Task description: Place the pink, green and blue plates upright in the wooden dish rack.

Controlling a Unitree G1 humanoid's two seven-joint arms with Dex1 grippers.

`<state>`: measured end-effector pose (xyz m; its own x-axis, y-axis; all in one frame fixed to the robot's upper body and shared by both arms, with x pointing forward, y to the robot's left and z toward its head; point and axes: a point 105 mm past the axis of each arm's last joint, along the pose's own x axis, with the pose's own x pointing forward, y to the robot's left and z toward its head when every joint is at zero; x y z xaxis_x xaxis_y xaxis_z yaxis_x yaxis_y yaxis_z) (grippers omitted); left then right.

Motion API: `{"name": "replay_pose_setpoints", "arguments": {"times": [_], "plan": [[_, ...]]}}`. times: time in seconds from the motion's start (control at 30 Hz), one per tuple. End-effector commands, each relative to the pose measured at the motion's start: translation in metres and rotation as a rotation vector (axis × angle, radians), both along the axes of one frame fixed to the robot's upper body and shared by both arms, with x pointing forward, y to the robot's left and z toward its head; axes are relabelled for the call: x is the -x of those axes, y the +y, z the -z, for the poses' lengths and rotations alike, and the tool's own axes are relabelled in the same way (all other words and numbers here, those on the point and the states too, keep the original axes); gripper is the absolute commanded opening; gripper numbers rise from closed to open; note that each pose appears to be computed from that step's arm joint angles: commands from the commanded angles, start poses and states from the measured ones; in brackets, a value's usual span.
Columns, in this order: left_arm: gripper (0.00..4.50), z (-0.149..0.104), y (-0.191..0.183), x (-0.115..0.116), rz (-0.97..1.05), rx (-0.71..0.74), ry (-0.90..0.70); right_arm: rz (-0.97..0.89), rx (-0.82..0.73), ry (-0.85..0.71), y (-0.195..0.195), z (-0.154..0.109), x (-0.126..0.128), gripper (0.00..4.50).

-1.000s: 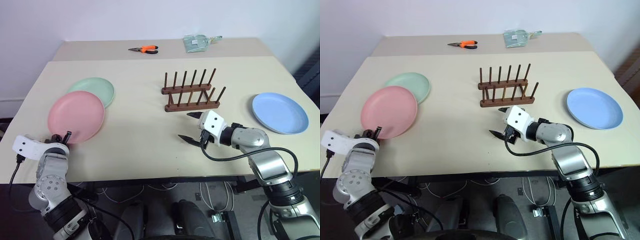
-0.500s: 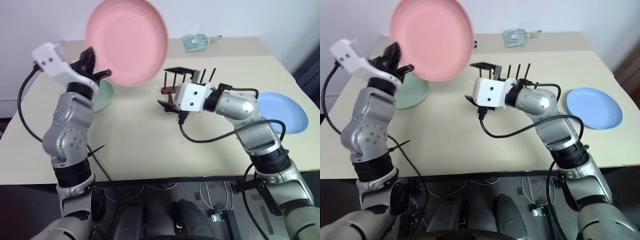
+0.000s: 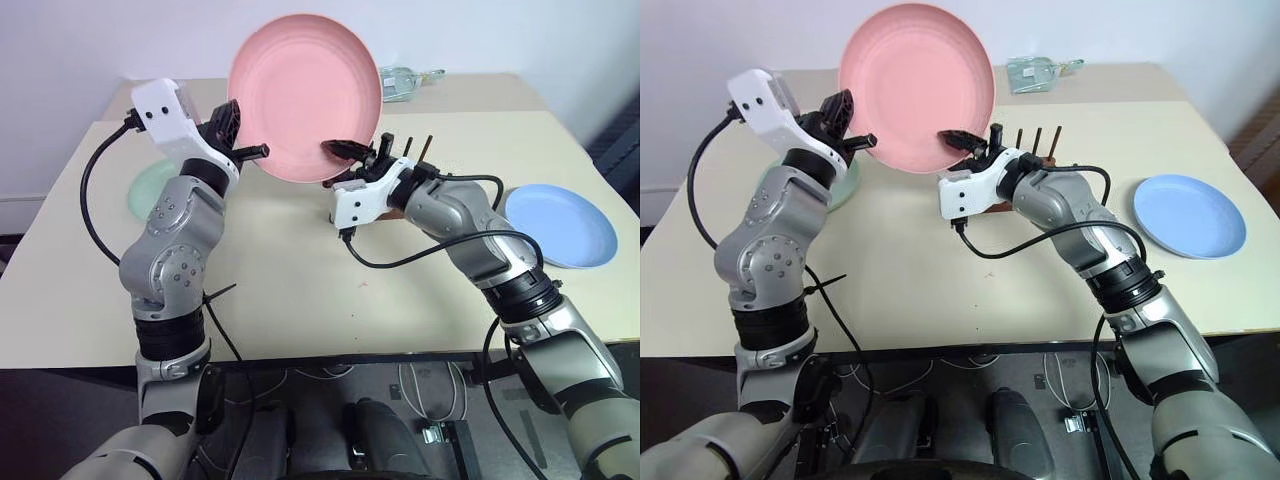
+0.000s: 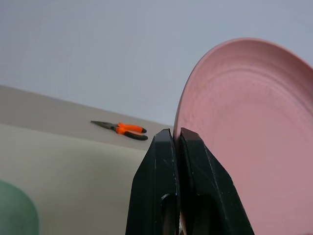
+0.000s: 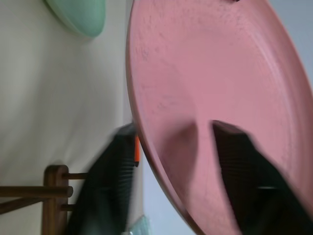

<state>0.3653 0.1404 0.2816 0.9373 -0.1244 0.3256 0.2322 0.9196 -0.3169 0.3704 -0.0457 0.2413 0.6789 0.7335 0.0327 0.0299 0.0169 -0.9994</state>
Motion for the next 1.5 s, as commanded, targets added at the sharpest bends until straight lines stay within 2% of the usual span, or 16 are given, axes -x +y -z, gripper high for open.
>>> {"name": "replay_pose_setpoints", "arguments": {"times": [0.03,0.13,0.2,0.23,0.3,0.37,0.47,0.57,0.63,0.7,0.8,0.9,1.07,1.23,1.33,1.5], "plan": [[0.0,-0.013,-0.001,0.009,0.015,0.006,-0.047,-0.016,-0.026,-0.081,0.001,-0.016,0.003,0.07],[0.0,-0.009,-0.003,0.009,0.046,0.041,-0.028,-0.017,-0.021,-0.09,0.0,-0.014,0.004,0.03],[0.64,-0.01,-0.001,0.009,0.054,0.093,-0.027,-0.018,-0.018,-0.092,-0.001,-0.013,0.005,0.0],[0.98,-0.018,0.007,0.01,0.049,0.185,-0.051,-0.017,-0.017,-0.097,-0.003,-0.014,0.005,0.0],[2.02,-0.036,0.031,0.011,-0.003,0.349,-0.122,-0.012,-0.027,-0.106,-0.007,-0.017,0.006,0.0],[2.87,-0.048,0.069,0.012,-0.132,0.404,-0.177,0.003,-0.057,-0.118,-0.019,-0.027,0.006,0.0],[2.87,-0.049,0.106,0.01,-0.284,0.249,-0.184,0.021,-0.21,-0.061,-0.043,-0.047,0.007,0.0],[2.87,-0.026,0.097,0.001,-0.231,-0.086,-0.099,-0.004,-0.496,0.204,-0.071,-0.06,0.01,0.0],[2.87,0.003,0.064,0.001,-0.056,-0.308,-0.042,-0.05,-0.681,0.398,-0.088,-0.068,0.014,0.0],[2.87,0.04,0.028,0.011,0.173,-0.465,0.021,-0.115,-0.913,0.574,-0.105,-0.083,0.016,0.0],[2.87,0.084,-0.01,0.037,0.459,-0.611,0.064,-0.174,-1.084,0.728,-0.12,-0.095,0.018,0.0],[2.87,0.112,-0.036,0.06,0.667,-0.652,0.09,-0.141,-1.149,0.82,-0.132,-0.091,0.013,0.0],[2.87,0.123,-0.056,0.075,0.803,-0.654,0.088,-0.091,-1.214,0.912,-0.142,-0.079,0.002,0.0],[2.87,0.121,-0.063,0.079,0.831,-0.626,0.072,-0.019,-1.302,0.963,-0.155,-0.067,-0.017,0.0],[2.87,0.122,-0.063,0.08,0.828,-0.629,0.075,0.02,-1.375,1.047,-0.159,-0.055,-0.029,0.0],[2.87,0.123,-0.061,0.081,0.812,-0.638,0.085,0.061,-1.417,1.088,-0.164,-0.044,-0.039,0.0]]}}
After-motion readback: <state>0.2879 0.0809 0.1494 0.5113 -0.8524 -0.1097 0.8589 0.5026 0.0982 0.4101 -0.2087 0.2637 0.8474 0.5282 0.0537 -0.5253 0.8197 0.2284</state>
